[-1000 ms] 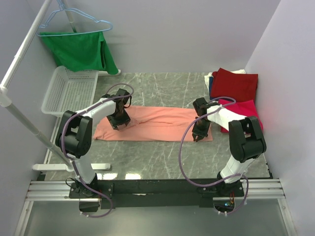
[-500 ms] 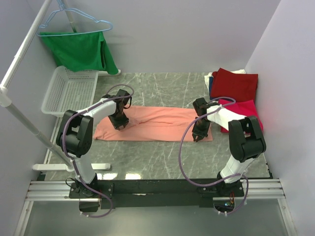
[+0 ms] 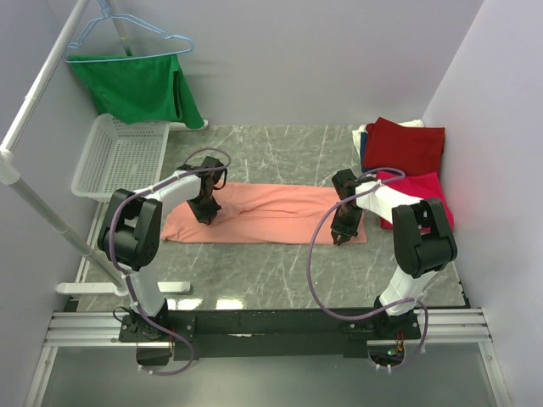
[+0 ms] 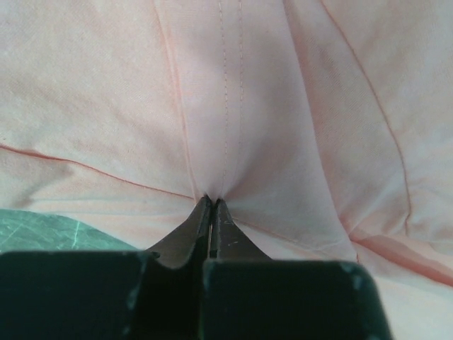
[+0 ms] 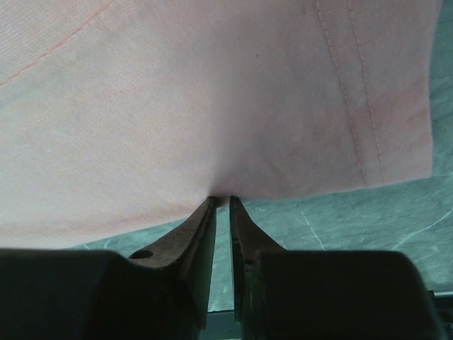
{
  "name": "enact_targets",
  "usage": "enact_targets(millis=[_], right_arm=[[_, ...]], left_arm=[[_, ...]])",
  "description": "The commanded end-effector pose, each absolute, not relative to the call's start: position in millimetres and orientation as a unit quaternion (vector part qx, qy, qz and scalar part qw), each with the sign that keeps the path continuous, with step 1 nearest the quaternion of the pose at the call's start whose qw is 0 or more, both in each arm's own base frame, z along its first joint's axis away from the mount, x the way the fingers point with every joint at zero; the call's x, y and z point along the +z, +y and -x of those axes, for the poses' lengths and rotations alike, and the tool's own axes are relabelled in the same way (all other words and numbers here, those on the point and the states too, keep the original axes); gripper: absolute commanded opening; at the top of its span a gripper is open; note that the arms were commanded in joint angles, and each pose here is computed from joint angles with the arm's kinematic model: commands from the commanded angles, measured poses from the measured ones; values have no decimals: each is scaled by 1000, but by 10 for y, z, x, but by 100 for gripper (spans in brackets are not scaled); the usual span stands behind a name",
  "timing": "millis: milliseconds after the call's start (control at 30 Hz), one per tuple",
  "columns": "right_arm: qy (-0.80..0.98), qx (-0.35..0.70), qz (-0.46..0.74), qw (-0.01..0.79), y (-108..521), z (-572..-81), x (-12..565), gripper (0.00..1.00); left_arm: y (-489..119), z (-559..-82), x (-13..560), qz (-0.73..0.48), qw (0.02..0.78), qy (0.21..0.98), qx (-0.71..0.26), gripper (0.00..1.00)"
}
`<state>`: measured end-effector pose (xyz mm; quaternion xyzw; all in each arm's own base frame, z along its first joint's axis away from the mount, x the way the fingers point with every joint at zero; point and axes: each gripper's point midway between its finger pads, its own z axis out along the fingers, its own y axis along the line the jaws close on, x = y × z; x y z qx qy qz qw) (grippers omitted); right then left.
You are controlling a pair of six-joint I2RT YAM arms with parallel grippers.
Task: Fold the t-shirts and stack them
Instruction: Fold the tshirt
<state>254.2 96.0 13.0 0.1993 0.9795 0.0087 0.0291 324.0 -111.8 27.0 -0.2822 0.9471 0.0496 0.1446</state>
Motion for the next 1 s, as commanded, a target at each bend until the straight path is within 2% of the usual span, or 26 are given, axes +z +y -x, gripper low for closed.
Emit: enact_targets(millis=[0,300,700,967], right_arm=[[980,2,-198,36,961,-2625,139,20],[978,4,-203,38,968,-2638,139,19],[979,13,-203,31,1012,-2635,119,19],[978,13,-204,29,1018,-2642,105,18]], left_arm=[[-1068,-3308,369,282,158,944,68,1],[-1177,-3767,881,266,221,937,42,1],[-1668,-4481,692,186,233,954,-15,1],[-1825,-4588,631,152,241,958,-15,1]])
